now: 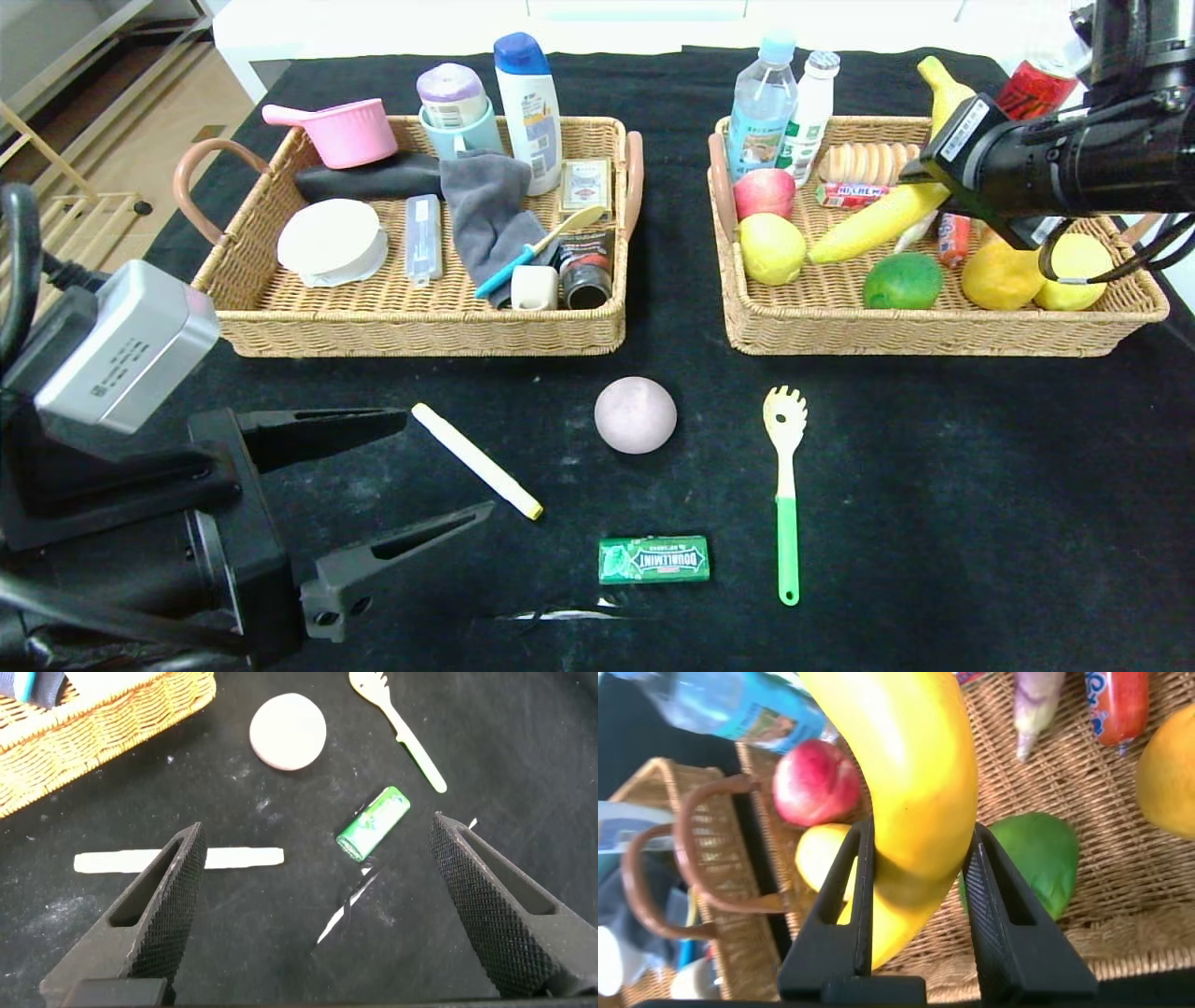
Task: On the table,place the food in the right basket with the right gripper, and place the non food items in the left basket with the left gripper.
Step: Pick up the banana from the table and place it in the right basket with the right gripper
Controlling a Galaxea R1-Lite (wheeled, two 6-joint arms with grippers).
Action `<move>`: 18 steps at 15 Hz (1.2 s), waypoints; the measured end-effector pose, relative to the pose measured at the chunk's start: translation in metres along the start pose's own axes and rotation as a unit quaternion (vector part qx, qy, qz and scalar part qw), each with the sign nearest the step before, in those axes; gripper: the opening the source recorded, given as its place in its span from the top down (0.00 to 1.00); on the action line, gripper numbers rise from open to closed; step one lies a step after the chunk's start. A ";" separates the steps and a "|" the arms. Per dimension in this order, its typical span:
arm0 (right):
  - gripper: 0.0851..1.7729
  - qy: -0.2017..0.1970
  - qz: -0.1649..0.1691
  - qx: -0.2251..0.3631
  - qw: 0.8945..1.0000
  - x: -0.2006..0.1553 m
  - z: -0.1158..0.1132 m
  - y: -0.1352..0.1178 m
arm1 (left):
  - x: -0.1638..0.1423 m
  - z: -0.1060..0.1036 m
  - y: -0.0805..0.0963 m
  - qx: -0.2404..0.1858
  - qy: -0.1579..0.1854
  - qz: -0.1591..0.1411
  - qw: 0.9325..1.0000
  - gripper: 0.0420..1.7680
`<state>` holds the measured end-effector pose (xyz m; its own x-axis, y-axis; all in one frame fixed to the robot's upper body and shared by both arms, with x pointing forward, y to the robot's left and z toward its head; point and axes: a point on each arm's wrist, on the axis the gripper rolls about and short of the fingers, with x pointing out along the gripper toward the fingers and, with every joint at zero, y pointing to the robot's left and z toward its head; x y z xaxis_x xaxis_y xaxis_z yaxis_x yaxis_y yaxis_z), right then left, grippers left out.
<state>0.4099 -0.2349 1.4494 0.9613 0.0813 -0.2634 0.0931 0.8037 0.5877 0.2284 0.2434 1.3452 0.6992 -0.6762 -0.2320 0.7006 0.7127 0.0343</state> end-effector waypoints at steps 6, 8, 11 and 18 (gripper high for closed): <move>0.63 -0.001 -0.004 -0.007 1.000 0.014 -0.005 -0.001 | -0.002 0.001 0.000 0.001 -0.004 0.001 1.000 0.03; 0.50 -0.003 -0.011 -0.008 1.000 0.016 -0.006 -0.002 | -0.002 0.001 0.000 0.001 -0.004 0.000 1.000 0.03; 0.35 -0.013 -0.027 -0.011 0.999 0.018 -0.008 -0.002 | -0.002 0.001 0.000 0.001 -0.004 0.001 1.000 0.03; 0.17 -0.007 -0.023 -0.024 0.999 0.015 -0.012 0.002 | -0.003 0.002 0.000 0.001 -0.008 0.001 1.000 0.03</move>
<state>0.4217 -0.2253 1.4373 0.9596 0.0355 -0.2791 0.1254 0.8340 0.5374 0.2262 0.2451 1.3480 0.7032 -0.6770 -0.2172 0.6991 0.7140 0.0377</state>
